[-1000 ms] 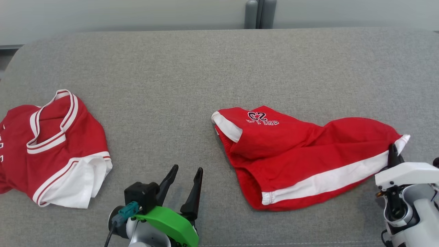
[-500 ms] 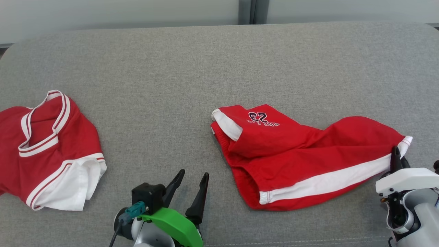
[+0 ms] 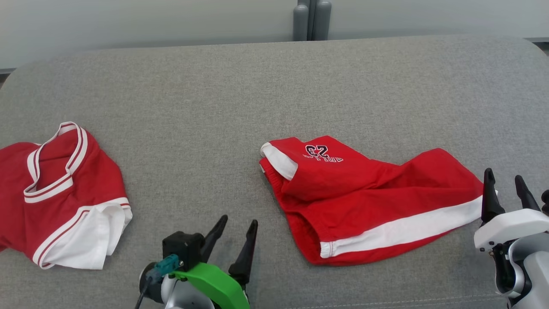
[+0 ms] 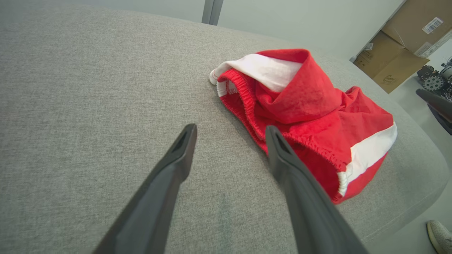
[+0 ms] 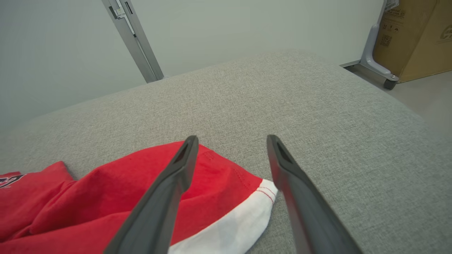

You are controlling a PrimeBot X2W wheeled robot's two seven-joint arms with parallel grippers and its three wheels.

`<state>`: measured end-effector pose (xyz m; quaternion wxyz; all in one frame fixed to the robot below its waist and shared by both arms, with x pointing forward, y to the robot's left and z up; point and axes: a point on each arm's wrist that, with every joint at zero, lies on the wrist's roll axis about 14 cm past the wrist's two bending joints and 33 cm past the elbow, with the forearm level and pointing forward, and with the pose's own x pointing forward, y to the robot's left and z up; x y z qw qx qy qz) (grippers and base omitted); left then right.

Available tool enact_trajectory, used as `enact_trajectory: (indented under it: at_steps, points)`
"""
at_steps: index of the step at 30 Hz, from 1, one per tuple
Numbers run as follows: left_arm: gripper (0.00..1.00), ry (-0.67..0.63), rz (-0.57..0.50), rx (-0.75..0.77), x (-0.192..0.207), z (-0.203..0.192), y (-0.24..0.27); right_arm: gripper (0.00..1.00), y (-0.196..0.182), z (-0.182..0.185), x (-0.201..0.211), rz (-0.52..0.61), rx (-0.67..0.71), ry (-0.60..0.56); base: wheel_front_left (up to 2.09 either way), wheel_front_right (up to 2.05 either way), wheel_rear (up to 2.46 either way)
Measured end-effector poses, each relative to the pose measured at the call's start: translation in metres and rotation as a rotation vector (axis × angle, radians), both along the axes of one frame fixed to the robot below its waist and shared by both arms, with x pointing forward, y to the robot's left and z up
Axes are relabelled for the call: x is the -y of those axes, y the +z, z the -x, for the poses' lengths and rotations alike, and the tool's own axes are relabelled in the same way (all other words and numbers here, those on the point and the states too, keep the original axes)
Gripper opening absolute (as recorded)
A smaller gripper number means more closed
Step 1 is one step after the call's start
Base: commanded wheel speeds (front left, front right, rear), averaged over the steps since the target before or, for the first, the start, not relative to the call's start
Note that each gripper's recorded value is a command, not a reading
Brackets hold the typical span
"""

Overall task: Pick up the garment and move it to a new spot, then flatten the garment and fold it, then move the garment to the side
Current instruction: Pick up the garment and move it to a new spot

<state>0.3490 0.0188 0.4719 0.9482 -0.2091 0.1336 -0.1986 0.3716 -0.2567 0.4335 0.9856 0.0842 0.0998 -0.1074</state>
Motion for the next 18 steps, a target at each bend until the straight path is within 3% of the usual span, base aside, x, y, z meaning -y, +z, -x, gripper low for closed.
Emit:
enact_trajectory:
  at_steps: [9,18]
  points:
    - [1.0,-0.146,0.076,-0.139,0.038,0.025,-0.019,1.0,-0.005,0.009,0.002,-0.012,-0.012,-0.021,0.0,0.0,0.0]
    - [1.0,-0.187,0.135,-0.266,0.053,0.023,-0.035,1.0,-0.006,0.012,-0.004,-0.014,-0.009,-0.021,0.0,0.0,0.0]
